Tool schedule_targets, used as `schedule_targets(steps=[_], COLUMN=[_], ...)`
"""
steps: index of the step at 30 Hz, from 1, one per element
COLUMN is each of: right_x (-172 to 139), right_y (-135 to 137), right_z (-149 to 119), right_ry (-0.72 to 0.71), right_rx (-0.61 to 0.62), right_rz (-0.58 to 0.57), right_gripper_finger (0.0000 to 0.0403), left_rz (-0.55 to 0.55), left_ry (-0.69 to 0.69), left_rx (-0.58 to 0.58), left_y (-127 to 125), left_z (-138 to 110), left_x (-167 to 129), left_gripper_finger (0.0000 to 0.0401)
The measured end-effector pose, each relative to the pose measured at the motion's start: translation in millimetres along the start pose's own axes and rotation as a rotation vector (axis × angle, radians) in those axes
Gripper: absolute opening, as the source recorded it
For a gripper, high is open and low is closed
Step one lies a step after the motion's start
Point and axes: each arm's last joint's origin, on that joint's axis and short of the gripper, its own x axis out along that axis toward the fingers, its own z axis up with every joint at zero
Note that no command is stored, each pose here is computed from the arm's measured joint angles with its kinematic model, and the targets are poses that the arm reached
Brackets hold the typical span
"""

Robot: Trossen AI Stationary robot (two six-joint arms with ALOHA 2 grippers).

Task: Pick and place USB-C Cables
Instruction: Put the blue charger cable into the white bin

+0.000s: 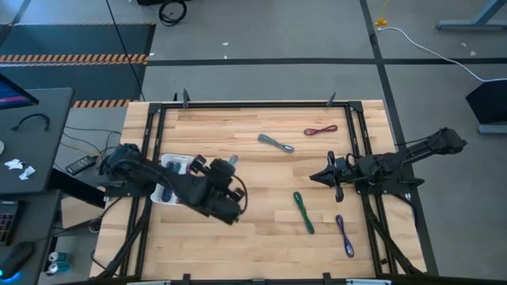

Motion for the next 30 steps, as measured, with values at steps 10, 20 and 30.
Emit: schedule_targets(steps=[10, 20, 30], right_x=[2, 2, 2], right_y=[1, 1, 1], right_z=[2, 2, 4], right_ry=[-0.021, -0.020, -0.049], right_rx=[0.006, 0.004, 0.012], right_rz=[0.014, -0.007, -0.006], right_gripper_finger=[0.0005, 0.0005, 0.0005], left_rz=[0.274, 0.293, 0.284], left_ry=[0.333, 0.378, 0.393], left_rx=[-0.143, -0.322, -0.379], left_y=[66, 111, 117], left_z=[-62, -143, -180], left_x=[65, 89, 108], left_gripper_finger=[0.0027, 0.0031, 0.0040])
